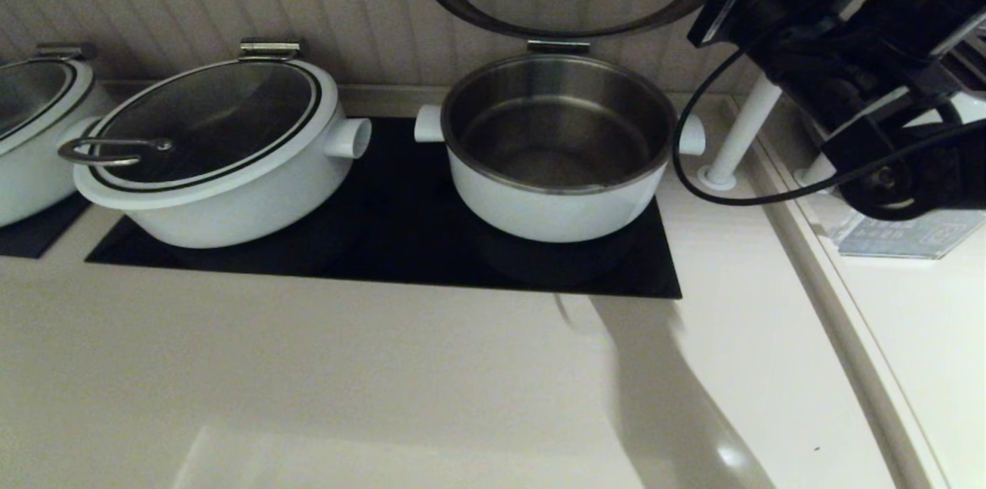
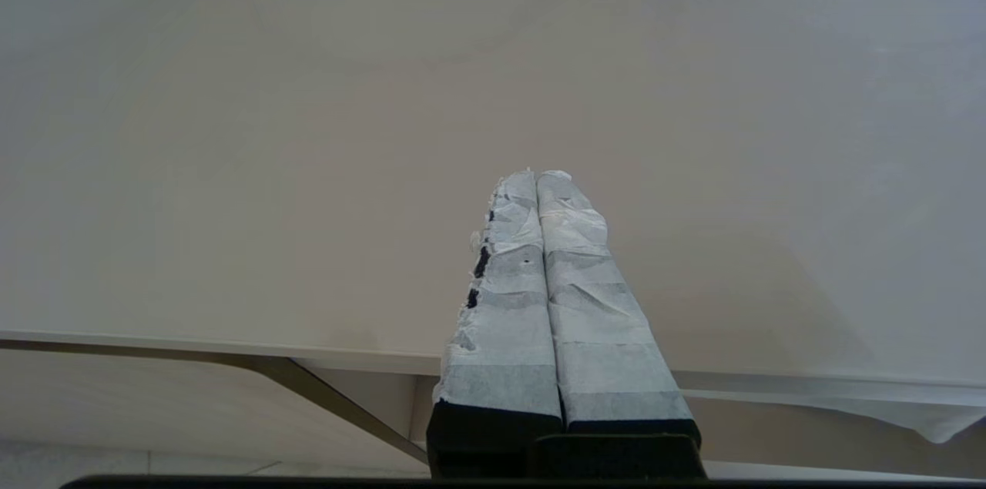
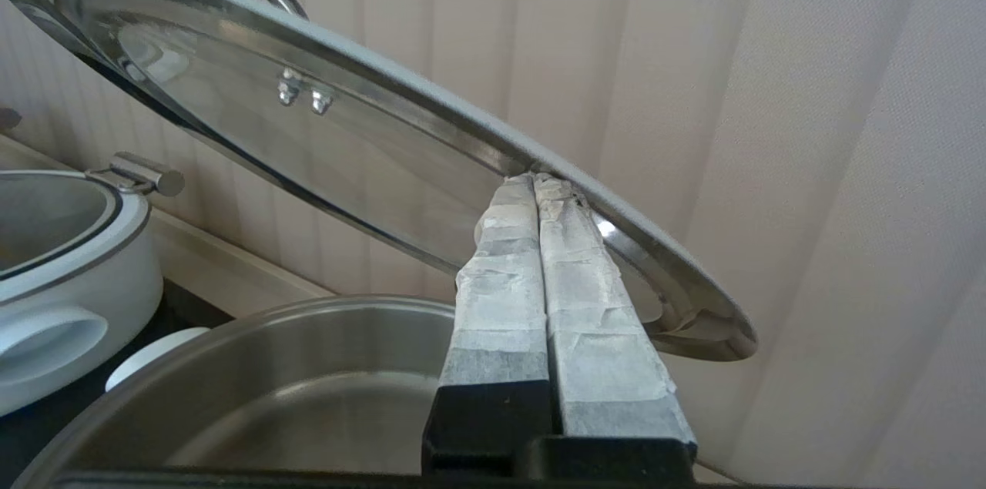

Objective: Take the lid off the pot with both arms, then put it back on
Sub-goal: Open the pot lid completely

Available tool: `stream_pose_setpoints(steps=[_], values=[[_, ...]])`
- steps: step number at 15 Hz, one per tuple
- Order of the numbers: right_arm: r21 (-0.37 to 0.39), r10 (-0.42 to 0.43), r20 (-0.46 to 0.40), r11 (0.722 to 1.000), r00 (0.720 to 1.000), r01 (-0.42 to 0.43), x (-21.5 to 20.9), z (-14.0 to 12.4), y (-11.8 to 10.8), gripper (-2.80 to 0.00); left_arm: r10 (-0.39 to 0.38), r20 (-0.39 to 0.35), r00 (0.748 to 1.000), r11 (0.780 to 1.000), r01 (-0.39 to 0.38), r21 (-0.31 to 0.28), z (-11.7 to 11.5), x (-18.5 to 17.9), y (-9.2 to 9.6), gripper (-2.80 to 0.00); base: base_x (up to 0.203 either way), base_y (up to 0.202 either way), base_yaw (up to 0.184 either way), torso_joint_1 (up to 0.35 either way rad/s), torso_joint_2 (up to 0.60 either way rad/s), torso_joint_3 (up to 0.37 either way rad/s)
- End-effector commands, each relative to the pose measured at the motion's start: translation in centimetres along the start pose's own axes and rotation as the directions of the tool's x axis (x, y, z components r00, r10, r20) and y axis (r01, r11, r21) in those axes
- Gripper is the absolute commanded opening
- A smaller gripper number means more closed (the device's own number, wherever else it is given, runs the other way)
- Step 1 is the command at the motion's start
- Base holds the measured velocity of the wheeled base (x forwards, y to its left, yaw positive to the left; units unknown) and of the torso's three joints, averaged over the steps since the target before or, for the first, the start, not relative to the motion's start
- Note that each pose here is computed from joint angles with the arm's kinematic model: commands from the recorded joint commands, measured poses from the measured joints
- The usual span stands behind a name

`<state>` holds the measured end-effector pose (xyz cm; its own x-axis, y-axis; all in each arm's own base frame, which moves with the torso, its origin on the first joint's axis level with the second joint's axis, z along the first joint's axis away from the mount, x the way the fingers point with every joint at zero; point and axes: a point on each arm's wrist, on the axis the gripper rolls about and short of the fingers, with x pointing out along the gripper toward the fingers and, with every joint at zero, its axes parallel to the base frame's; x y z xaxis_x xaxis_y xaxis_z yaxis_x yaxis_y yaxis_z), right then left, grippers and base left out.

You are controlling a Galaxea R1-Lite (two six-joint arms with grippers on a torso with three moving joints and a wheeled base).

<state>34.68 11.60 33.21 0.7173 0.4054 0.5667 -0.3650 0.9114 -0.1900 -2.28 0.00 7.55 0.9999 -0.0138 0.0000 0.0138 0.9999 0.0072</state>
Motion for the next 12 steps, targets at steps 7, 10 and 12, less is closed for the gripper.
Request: stream_pose_setpoints(steps=[7, 10, 12], values=[[-0.007, -0.004, 0.035, 1.0, 0.999, 0.004, 2.1, -0.3, -0.4, -2.8, 0.0, 0.0, 1.0, 1.0, 0.0, 0.0, 0.0, 0.0, 0.0, -2.8, 0.0, 0.0, 0.0, 0.0, 0.0, 0.0], [-0.007, -0.005, 0.033, 1.0, 0.999, 0.005, 2.0, -0.4, -0.3, -2.8, 0.0, 0.0, 1.0, 1.0, 0.0, 0.0, 0.0, 0.0, 0.0, -2.8, 0.0, 0.0, 0.0, 0.0, 0.0, 0.0], [-0.009, -0.006, 0.03, 1.0, 1.0, 0.006, 2.0, -0.4, -0.4, -2.8, 0.0, 0.0, 1.0, 1.0, 0.0, 0.0, 0.0, 0.0, 0.0, -2.8, 0.0, 0.0, 0.0, 0.0, 0.0, 0.0]])
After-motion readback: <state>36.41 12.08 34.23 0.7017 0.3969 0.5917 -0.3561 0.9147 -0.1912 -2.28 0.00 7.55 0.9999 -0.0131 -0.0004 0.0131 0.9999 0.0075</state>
